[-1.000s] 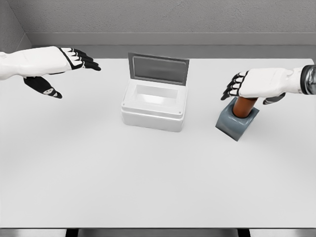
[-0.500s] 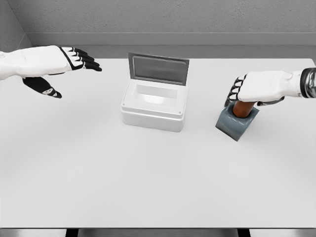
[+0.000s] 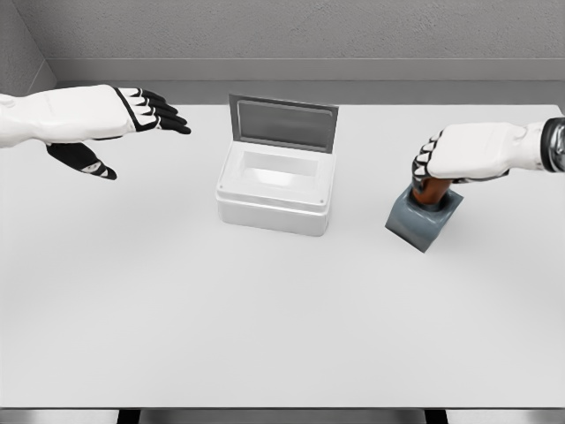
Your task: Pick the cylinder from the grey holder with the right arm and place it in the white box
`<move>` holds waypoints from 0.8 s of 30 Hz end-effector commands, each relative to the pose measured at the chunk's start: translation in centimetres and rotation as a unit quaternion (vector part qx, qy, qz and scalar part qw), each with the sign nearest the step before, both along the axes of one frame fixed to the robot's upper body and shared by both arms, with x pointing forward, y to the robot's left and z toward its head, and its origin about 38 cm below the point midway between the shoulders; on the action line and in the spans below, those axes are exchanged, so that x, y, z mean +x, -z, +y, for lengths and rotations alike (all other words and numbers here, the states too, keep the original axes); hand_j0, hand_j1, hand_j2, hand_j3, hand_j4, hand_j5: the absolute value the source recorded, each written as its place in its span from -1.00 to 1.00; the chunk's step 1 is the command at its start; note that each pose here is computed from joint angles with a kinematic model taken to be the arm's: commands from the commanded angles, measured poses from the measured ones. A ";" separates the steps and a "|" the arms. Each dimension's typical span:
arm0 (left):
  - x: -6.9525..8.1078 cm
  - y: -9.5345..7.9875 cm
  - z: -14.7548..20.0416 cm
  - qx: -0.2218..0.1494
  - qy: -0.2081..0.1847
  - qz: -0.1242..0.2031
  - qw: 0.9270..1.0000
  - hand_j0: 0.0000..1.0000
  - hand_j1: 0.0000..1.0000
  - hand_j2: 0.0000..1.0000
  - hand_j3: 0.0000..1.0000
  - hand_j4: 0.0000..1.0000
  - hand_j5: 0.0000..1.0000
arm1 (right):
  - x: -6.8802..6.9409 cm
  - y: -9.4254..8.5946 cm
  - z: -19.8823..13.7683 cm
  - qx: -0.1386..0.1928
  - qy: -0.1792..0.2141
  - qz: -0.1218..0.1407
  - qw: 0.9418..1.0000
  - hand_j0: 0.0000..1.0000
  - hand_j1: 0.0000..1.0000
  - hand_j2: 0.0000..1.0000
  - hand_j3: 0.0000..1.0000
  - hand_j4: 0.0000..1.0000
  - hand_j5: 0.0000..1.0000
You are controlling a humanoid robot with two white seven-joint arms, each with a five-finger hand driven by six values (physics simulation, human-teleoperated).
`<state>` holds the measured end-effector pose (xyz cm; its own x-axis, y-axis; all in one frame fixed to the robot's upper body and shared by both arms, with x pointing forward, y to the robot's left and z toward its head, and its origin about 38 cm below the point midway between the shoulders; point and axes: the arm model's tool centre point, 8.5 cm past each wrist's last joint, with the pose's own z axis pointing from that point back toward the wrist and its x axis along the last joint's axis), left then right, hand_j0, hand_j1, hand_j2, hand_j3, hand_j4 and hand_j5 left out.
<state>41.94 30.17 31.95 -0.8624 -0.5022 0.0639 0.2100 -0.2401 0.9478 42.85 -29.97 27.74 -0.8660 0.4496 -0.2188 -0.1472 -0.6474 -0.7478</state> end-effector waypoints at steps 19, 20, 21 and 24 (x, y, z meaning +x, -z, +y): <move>-0.5 -0.7 0.9 0.008 -0.008 -0.005 1.000 1.00 1.00 1.00 1.00 1.00 1.00 | 0.1 -2.5 1.2 0.004 -0.018 -0.030 0.999 0.04 0.04 0.04 0.04 0.04 0.04; -0.5 -0.7 0.9 0.008 -0.008 -0.005 1.000 1.00 1.00 1.00 1.00 1.00 1.00 | 0.1 -2.5 1.4 0.005 -0.020 -0.031 0.999 0.04 0.04 0.04 0.04 0.04 0.04; -0.5 -0.7 0.9 0.008 -0.008 -0.005 1.000 1.00 1.00 1.00 1.00 1.00 1.00 | 0.1 -2.6 1.4 0.005 -0.021 -0.032 0.999 0.04 0.04 0.04 0.04 0.04 0.04; -0.9 -1.0 0.5 0.011 0.001 -0.009 1.000 1.00 1.00 1.00 1.00 1.00 1.00 | 0.3 -2.7 2.2 0.010 -0.028 -0.034 0.999 0.04 0.04 0.04 0.04 0.04 0.04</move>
<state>41.30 30.87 32.72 -0.8605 -0.5080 0.0377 0.1964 -0.2626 0.9447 43.07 -28.15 30.48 -0.8710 0.4077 -0.2741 -0.0615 -0.6441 -0.7624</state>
